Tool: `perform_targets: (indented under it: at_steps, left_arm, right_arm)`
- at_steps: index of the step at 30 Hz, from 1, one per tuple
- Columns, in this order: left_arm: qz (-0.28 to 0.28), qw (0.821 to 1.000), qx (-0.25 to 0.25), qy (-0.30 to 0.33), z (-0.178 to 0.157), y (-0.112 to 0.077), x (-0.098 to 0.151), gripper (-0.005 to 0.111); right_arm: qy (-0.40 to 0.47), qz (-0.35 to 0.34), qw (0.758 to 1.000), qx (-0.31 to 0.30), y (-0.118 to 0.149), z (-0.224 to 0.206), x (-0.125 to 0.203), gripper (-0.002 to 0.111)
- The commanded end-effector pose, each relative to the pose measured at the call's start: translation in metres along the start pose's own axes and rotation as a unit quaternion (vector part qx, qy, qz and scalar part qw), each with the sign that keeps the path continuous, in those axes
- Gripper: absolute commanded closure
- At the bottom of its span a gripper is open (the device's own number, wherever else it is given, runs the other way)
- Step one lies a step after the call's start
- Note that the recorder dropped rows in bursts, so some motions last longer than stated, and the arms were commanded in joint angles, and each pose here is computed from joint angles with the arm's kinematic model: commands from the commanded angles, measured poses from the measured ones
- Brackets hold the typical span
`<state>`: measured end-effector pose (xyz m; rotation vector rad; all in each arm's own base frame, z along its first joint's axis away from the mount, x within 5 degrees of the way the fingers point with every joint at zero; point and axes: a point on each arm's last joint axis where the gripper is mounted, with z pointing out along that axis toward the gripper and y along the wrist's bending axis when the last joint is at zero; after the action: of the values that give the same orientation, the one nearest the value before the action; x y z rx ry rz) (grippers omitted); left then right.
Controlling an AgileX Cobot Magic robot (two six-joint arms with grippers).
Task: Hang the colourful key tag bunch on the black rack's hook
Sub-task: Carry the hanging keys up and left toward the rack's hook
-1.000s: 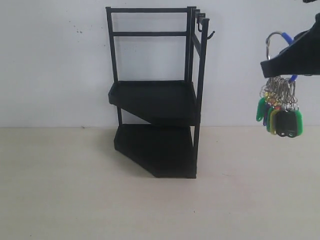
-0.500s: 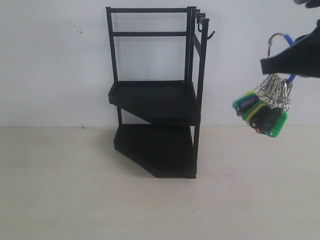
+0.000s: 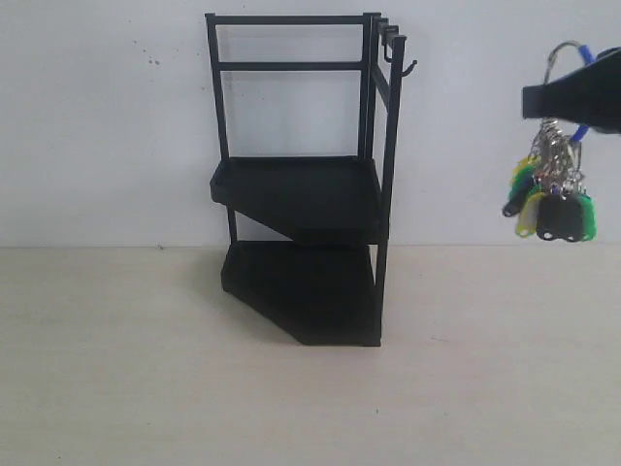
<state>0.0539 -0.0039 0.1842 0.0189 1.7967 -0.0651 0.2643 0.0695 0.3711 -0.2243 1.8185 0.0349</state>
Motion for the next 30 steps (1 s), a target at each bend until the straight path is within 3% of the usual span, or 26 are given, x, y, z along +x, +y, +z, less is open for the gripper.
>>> perform_targets:
  at_steps: [1, 3, 5, 8, 10, 12, 14, 16, 20, 22, 24, 26, 28, 30]
  left_arm:
    - [-0.004, 1.0, -0.001, -0.001, 0.0, 0.0, -0.001, 0.102]
    - [-0.004, 1.0, -0.001, -0.001, 0.0, 0.0, -0.001, 0.102]
    - [-0.004, 1.0, -0.001, -0.001, 0.0, 0.0, -0.001, 0.102]
    - [-0.004, 1.0, -0.001, -0.001, 0.0, 0.0, -0.001, 0.102]
    - [-0.004, 1.0, -0.001, -0.001, 0.0, 0.0, -0.001, 0.102]
    - [-0.004, 1.0, -0.001, -0.001, 0.0, 0.0, -0.001, 0.102]
    - [-0.004, 1.0, -0.001, -0.001, 0.0, 0.0, -0.001, 0.102]
    - [-0.004, 1.0, -0.001, -0.001, 0.0, 0.0, -0.001, 0.102]
    - [-0.004, 1.0, -0.001, -0.001, 0.0, 0.0, -0.001, 0.102]
    - [-0.004, 1.0, -0.001, -0.001, 0.0, 0.0, -0.001, 0.102]
    - [-0.004, 1.0, -0.001, -0.001, 0.0, 0.0, -0.001, 0.102]
    - [-0.004, 1.0, -0.001, -0.001, 0.0, 0.0, -0.001, 0.102]
    - [-0.004, 1.0, -0.001, -0.001, 0.0, 0.0, -0.001, 0.102]
    - [-0.004, 1.0, -0.001, -0.001, 0.0, 0.0, -0.001, 0.102]
  right_arm:
    - [0.003, -0.185, 0.983, -0.012, 0.011, -0.002, 0.006, 0.109]
    - [0.003, -0.131, 0.991, 0.031, -0.007, -0.002, -0.003, 0.109]
    - [-0.007, -0.009, 0.998, 0.06, -0.025, -0.003, -0.011, 0.109]
    - [-0.013, 0.089, 0.995, 0.029, -0.018, -0.002, -0.008, 0.109]
    - [-0.017, 0.037, 0.999, -0.021, 0.002, -0.001, 0.0, 0.109]
    - [-0.015, -0.081, 0.995, -0.064, 0.023, -0.001, 0.012, 0.109]
    - [0.016, -0.156, 0.987, -0.044, 0.021, -0.001, 0.018, 0.109]
    - [0.028, -0.117, 0.993, 0.001, 0.002, 0.0, 0.012, 0.109]
    - [0.001, 0.056, 0.998, 0.034, -0.024, 0.0, 0.003, 0.109]
    - [0.0, 0.039, 0.999, 0.01, -0.012, 0.001, 0.005, 0.109]
    - [0.002, -0.059, 0.998, -0.024, 0.005, 0.0, 0.011, 0.109]
    - [0.023, -0.148, 0.989, -0.016, 0.007, 0.0, 0.014, 0.109]
    - [0.028, -0.119, 0.992, 0.007, -0.003, 0.0, 0.01, 0.109]
    - [0.007, 0.006, 1.0, 0.022, -0.016, 0.0, 0.005, 0.109]
